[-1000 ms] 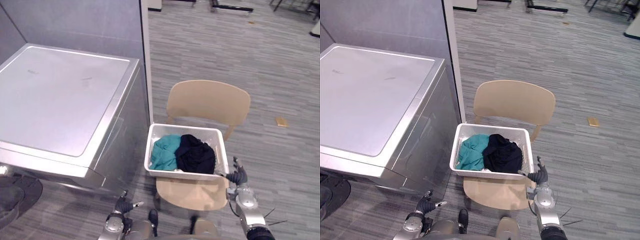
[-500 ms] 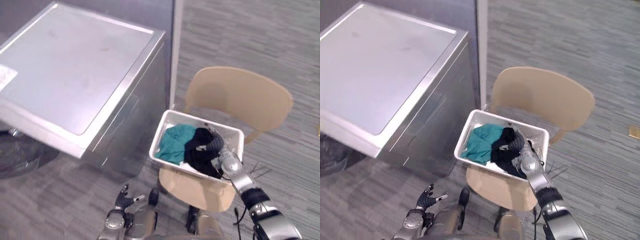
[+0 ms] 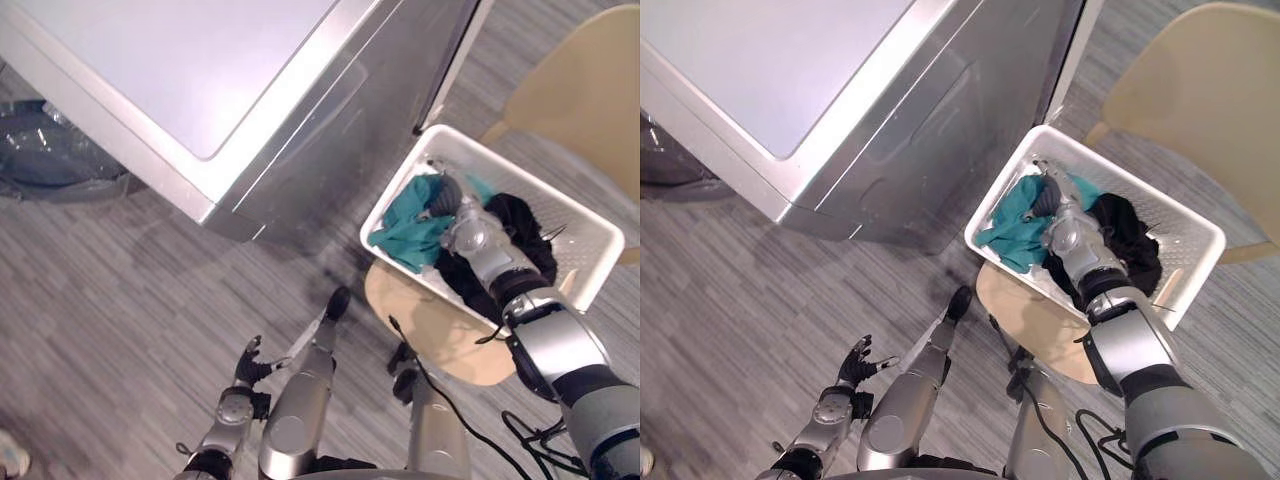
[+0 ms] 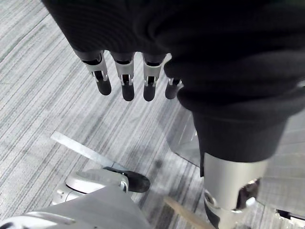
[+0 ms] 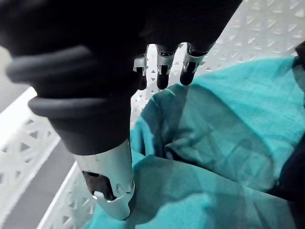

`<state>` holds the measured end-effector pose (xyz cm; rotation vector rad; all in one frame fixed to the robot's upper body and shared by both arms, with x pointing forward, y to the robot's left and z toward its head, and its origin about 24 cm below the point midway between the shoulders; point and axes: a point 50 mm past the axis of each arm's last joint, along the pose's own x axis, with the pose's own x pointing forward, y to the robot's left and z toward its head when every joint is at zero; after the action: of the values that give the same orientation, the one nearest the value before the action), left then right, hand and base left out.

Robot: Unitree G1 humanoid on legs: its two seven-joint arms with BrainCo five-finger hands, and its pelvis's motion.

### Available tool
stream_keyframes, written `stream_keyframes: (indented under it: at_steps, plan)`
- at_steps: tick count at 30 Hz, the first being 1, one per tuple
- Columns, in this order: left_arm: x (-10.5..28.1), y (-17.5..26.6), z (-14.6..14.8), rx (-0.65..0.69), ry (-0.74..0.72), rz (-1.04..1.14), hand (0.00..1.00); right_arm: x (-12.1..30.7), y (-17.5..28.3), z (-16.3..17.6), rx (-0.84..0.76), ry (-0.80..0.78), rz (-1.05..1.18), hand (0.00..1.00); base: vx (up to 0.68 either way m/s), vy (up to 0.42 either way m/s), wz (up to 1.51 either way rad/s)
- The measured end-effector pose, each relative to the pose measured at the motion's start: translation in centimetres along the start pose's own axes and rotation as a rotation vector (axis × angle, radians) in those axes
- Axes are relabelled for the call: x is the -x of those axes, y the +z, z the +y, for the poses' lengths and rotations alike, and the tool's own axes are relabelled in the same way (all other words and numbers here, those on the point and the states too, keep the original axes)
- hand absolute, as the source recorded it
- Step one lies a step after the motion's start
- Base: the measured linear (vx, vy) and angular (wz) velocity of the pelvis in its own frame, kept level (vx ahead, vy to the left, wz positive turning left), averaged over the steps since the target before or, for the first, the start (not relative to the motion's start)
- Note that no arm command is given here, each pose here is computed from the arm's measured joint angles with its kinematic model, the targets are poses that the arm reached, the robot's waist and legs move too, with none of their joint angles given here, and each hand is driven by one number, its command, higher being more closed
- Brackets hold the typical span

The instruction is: Pick up the laundry basket with both hands and put the clothes into the washing machine.

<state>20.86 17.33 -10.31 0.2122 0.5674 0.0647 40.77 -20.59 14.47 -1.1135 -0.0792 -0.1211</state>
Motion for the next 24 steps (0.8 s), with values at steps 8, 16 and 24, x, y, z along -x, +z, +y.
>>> stream_keyframes:
  at_steps: [8,16,24]
  plan:
    - [-0.9,3.2,-3.0,0.013,-0.077,-0.096,0.00,-0.4,-1.7,-2.0,0.184,-0.003,0.071,1.00,-0.04,-0.123,0.16]
    - [-1.2,4.7,-4.1,0.036,-0.100,-0.130,0.00,-0.8,-0.9,-2.5,0.205,0.005,0.034,1.00,-0.06,-0.148,-0.02]
    - [-1.4,4.6,-3.5,0.045,-0.077,-0.121,0.00,0.2,0.9,-2.6,-0.178,-0.089,-0.050,1.00,-0.02,-0.080,-0.12]
